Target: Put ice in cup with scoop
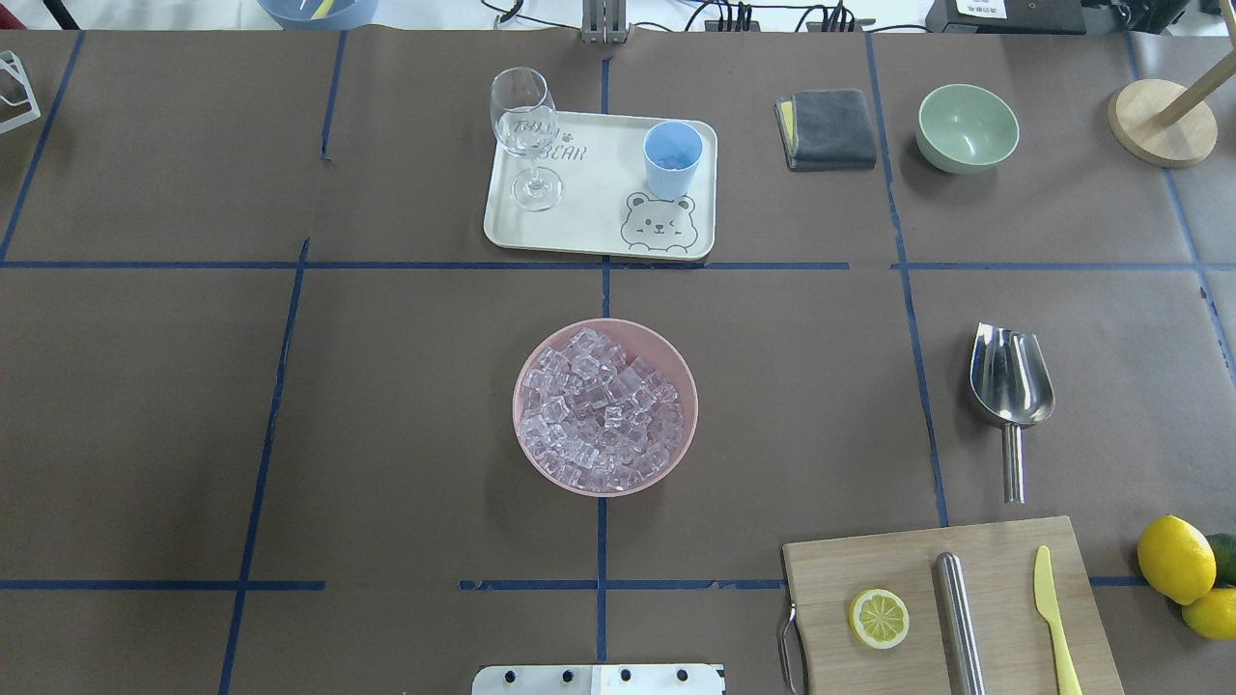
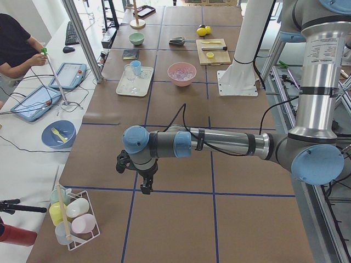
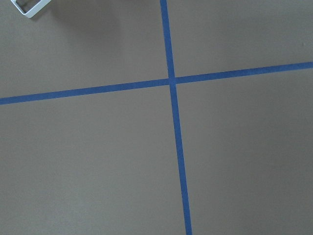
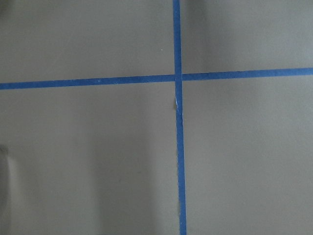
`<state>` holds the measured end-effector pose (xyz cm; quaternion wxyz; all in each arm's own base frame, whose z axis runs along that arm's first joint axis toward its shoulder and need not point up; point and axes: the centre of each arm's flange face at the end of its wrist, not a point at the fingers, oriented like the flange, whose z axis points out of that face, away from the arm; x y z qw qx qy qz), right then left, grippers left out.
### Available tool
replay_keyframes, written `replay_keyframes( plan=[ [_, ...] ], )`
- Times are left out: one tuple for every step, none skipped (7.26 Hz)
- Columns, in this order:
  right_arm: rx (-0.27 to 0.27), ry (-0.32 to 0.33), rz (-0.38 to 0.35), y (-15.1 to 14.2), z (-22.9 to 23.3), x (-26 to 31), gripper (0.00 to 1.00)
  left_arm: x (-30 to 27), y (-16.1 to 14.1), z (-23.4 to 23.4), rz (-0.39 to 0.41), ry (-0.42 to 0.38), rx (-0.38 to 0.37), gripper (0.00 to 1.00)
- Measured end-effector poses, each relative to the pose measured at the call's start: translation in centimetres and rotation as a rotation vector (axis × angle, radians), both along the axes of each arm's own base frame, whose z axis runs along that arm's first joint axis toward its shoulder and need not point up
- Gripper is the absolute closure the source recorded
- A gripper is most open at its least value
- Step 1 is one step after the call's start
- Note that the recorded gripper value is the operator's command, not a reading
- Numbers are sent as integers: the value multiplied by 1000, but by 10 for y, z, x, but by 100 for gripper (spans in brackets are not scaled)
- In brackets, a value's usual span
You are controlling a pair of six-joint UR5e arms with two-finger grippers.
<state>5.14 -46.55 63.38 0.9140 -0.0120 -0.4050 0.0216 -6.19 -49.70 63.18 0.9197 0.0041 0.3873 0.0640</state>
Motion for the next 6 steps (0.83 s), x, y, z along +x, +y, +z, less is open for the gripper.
replay_keyframes(
  plan=[
    [1, 0, 0, 0, 0, 0, 0, 0, 0, -1, 0, 0, 1, 0],
    [4, 0, -1, -1, -1, 0, 0, 0, -1, -1, 0, 0, 2, 0],
    [6, 0, -1, -2, -2, 0, 0, 0, 0, -1, 0, 0, 2, 0],
    [8, 1, -2, -2, -2, 0, 0, 0, -1, -1, 0, 0, 2, 0],
    [8, 1, -2, -3, -2, 0, 0, 0, -1, -2, 0, 0, 3, 0],
    [9, 1, -2, -3, -3, 0, 0, 0, -1, -2, 0, 0, 4, 0]
  ],
)
